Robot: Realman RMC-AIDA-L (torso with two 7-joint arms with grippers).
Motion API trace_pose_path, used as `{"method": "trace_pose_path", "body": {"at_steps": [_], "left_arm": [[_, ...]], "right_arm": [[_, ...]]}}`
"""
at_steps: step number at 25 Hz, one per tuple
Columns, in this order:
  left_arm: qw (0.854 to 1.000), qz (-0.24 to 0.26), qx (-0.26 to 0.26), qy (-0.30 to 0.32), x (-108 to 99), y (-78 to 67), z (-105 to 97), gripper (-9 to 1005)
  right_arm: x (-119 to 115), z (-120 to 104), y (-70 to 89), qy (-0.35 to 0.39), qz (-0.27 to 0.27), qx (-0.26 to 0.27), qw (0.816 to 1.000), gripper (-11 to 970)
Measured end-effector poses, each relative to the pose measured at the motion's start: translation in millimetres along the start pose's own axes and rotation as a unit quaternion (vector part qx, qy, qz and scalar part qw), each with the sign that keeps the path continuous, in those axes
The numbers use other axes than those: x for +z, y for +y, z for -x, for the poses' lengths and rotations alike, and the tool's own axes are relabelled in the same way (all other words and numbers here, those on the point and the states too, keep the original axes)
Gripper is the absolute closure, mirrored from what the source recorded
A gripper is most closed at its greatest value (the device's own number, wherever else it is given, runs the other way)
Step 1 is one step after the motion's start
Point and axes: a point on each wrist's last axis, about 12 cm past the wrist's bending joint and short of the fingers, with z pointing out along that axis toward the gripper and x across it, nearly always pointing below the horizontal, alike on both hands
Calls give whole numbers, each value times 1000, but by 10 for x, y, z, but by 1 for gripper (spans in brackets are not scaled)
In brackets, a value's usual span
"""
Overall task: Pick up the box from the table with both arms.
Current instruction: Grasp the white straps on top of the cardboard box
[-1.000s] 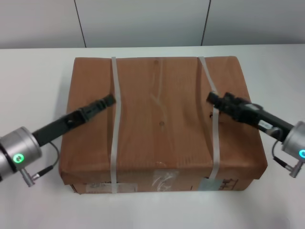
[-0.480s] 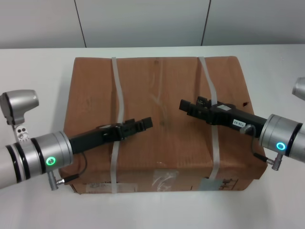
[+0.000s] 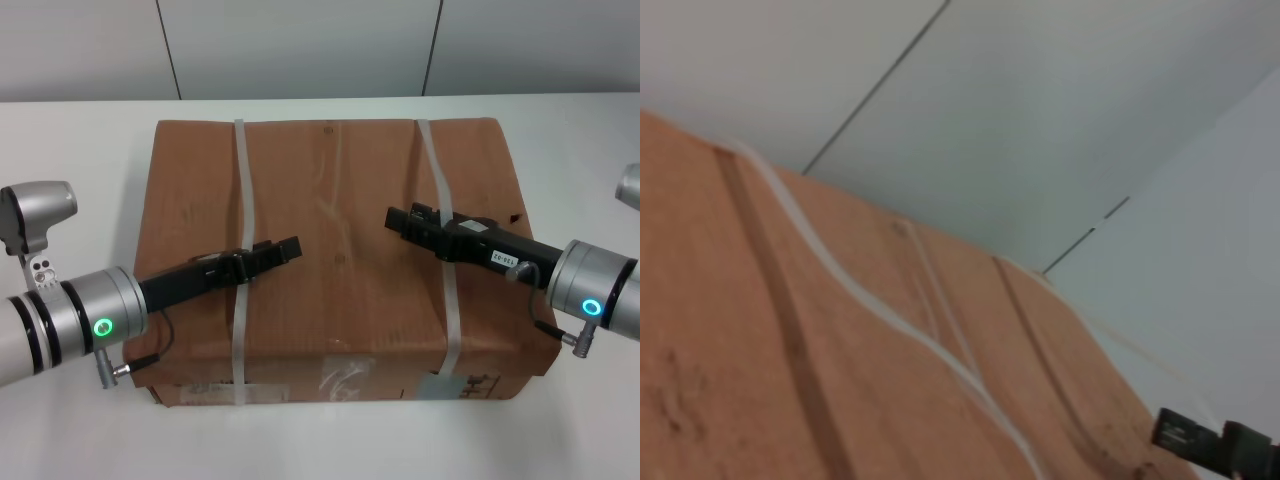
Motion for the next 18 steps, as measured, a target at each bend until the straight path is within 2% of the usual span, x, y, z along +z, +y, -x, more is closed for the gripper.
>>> {"method": "trace_pose_path", "body": {"at_steps": [4, 10, 13, 18], "left_arm": [[1000, 5, 2, 1, 6, 10, 3, 384], [1000, 6, 4, 0, 4, 14, 6, 508], [1000, 9, 4, -1, 4, 20, 7, 745], [1000, 28, 0, -2, 7, 63, 19, 813]], "right_arm": [[1, 12, -8, -5, -4, 3, 1000, 301], [4, 15, -27, -6, -12, 4, 1000, 519], [3, 18, -29, -7, -13, 5, 1000, 662], [5, 22, -34, -8, -15, 5, 1000, 879]]}}
